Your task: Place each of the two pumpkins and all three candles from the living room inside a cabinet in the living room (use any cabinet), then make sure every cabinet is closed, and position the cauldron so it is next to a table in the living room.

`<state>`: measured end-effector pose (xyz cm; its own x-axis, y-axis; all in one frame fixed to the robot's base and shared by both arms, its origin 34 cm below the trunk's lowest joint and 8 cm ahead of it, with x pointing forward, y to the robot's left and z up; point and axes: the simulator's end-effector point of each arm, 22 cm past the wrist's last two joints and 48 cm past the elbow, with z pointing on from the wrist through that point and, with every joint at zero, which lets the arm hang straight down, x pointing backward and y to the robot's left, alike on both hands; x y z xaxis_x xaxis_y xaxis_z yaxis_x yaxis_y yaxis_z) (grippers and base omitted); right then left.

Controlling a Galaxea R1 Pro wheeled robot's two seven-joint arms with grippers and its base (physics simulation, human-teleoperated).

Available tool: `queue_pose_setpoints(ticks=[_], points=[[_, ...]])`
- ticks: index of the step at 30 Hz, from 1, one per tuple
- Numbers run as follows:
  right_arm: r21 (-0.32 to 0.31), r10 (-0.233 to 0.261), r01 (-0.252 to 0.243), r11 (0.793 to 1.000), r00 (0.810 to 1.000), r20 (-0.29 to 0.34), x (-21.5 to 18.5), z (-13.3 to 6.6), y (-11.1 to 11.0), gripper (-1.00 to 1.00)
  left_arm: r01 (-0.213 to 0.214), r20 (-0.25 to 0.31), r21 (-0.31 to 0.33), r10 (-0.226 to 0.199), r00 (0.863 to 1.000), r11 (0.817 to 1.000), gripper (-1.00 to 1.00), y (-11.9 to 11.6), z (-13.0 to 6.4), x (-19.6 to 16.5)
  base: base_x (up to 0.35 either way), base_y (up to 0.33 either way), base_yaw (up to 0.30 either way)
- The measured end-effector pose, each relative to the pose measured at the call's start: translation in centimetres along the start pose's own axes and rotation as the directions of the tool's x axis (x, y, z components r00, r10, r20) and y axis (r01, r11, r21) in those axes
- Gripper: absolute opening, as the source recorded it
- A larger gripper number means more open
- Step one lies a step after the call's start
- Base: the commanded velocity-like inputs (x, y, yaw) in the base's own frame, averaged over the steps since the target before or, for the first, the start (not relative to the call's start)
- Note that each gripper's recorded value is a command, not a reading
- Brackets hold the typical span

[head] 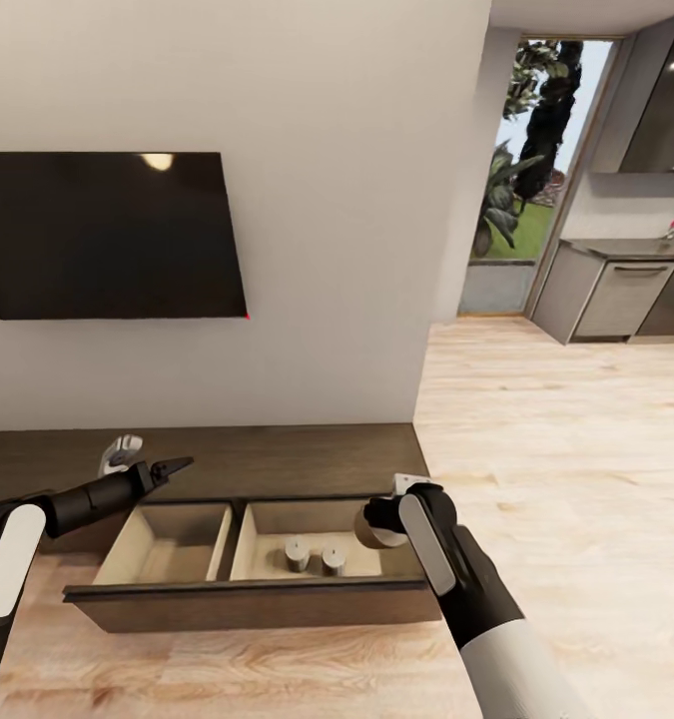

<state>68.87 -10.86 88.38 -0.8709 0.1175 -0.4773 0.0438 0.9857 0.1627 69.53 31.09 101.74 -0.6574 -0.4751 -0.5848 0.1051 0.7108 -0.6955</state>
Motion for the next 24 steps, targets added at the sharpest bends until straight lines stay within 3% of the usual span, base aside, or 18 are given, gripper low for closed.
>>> queue_pose_setpoints(ticks=[6,12,19,24], points=[[0.009,0.001,-0.001,1.0,1.0,-0.023,0.8,0.7,-0.3,-1.0,0.0,-0.001,0.0,0.0,1.0,1.0,1.0,0.0,0.0,0.0,0.037,0.024,0.0],[0.018,0.023,-0.023,1.0,1.0,0.006,0.4,1.1,-0.5,-1.0,-0.001,-0.001,-0.001,0.001,1.0,1.0,1.0,0.0,0.0,0.0,0.017,0.014,0.0],[0.053,0.045,-0.045,0.998,0.999,-0.001,0.8,3.0,-1.3,-1.0,-0.001,-0.001,0.0,0.001,1.0,1.0,1.0,0.0,0.1,0.0,0.034,0.02,0.0],[0.054,0.049,-0.049,0.997,0.999,0.002,0.7,3.1,-1.4,-1.0,-0.002,0.0,-0.001,0.002,1.0,1.0,1.0,0.0,0.1,0.0,0.158,0.155,0.0]])
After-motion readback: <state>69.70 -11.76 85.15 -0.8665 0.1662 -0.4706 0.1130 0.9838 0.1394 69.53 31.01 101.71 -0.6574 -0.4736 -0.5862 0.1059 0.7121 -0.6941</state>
